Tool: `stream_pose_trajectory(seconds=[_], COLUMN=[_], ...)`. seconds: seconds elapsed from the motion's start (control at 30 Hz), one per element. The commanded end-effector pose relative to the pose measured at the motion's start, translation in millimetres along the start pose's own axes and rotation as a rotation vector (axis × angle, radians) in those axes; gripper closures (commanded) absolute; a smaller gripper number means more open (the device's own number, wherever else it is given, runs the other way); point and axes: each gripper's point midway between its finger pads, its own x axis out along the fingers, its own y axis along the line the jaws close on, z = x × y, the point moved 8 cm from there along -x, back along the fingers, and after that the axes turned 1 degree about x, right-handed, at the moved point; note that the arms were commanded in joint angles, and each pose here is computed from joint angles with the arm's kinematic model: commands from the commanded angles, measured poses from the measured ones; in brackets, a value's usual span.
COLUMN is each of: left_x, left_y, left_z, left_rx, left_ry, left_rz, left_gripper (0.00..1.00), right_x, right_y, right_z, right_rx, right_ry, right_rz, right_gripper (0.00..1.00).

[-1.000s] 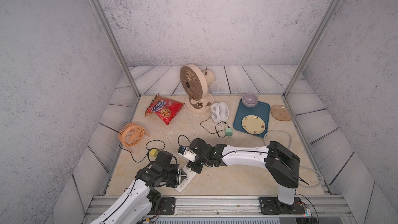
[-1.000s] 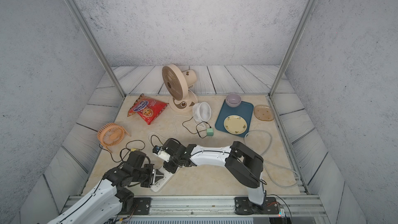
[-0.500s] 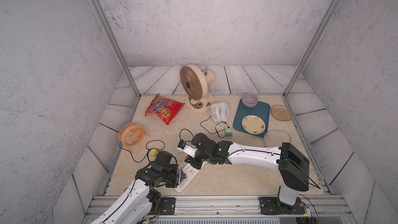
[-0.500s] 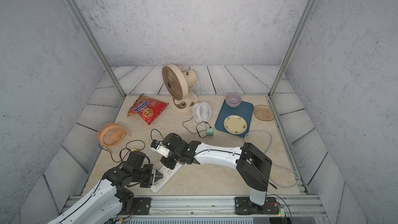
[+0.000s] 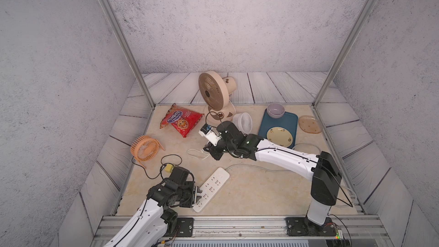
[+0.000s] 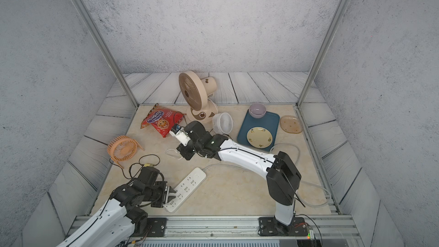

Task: Unplug the desk fan from the power strip
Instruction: Place the plug at the center of the board.

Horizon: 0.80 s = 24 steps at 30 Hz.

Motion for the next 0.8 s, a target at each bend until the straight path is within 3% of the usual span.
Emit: stream_pose_trajectory(seconds=[0.0,0.3,0.57,0.67,0.77], left_x=[-14,-69,-81,-79,-72], left_y=[3,-63,-91,-95,-95], left_z=[15,-7,6,10,15], left_rx=[0.066,0.279,0.288,0.290,0.285], left_ry=[-0.206,-0.320,-0.358,-0.366,-0.359], left_rz=[0.069,0.007,0.044,0.072,0.092], left_gripper=[0.71,0.65,0.61,0.61,0.60], right_x=[8,42,93,107,121], right_y=[-27,-96,-135,-141,-146], right_z=[-2,8,-3,-7,-18], right_rx=[0.078,0.158,0.194,0.206,0.206], right_ry=[0.043,0.006,-0.029,-0.035,-0.020], right_rz=[-0.039,-0.101,-0.122,-0.115,-0.115], right_gripper=[1.00,1.00,1.00,0.92,0.77])
